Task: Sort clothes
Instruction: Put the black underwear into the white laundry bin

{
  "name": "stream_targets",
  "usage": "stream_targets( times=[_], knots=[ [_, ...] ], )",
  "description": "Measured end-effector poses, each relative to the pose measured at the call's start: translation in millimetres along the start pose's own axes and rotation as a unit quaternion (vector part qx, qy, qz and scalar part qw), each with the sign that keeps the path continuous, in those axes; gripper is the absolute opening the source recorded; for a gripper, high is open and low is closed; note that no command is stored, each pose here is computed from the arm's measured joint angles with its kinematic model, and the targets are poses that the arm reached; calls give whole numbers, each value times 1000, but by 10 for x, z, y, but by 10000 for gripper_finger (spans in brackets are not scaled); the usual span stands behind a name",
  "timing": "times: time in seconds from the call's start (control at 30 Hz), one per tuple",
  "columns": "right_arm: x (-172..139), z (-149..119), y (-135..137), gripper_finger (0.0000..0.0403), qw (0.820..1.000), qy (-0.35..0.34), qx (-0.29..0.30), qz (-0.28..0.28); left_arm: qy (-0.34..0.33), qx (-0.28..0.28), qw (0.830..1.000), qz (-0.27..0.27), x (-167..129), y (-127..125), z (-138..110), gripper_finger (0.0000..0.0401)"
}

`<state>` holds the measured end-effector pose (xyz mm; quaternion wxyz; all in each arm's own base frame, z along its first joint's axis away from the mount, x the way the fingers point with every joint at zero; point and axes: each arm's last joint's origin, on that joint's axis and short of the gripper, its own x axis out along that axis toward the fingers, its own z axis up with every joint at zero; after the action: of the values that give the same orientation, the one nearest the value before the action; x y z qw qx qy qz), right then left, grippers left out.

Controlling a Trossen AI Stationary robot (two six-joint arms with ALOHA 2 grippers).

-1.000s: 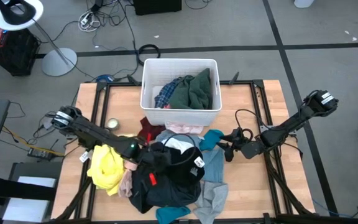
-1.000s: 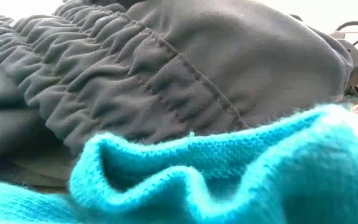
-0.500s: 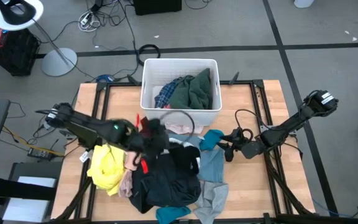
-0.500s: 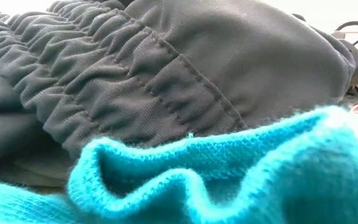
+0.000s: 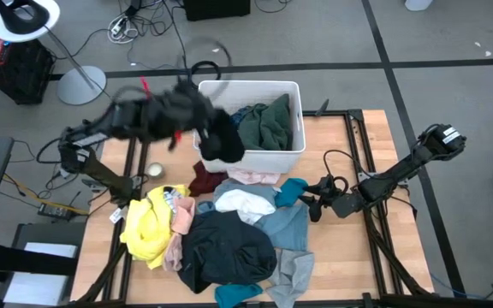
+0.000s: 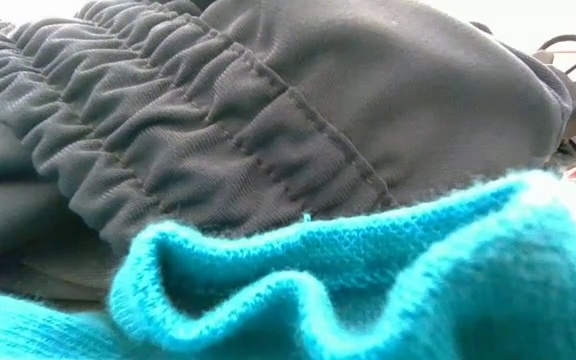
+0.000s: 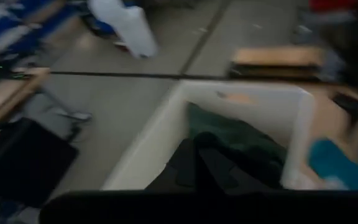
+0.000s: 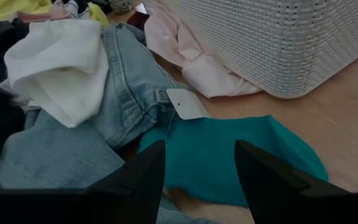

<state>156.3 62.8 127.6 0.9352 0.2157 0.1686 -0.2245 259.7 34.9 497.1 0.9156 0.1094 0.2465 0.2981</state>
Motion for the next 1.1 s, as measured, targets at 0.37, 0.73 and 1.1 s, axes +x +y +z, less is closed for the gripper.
stream_targets(
  times=[0.37,0.73,1.1],
  knots=[
    [19,15,-17,194,1000,-1,-4,-6,50,-42,995,72,415,614,-201,1],
    [20,15,-17,194,1000,0,-13,-6,111,-57,989,-84,1288,267,-984,42],
    [20,14,-17,194,1000,1,-14,-6,195,-98,971,-96,1553,59,-1651,165]
  ],
)
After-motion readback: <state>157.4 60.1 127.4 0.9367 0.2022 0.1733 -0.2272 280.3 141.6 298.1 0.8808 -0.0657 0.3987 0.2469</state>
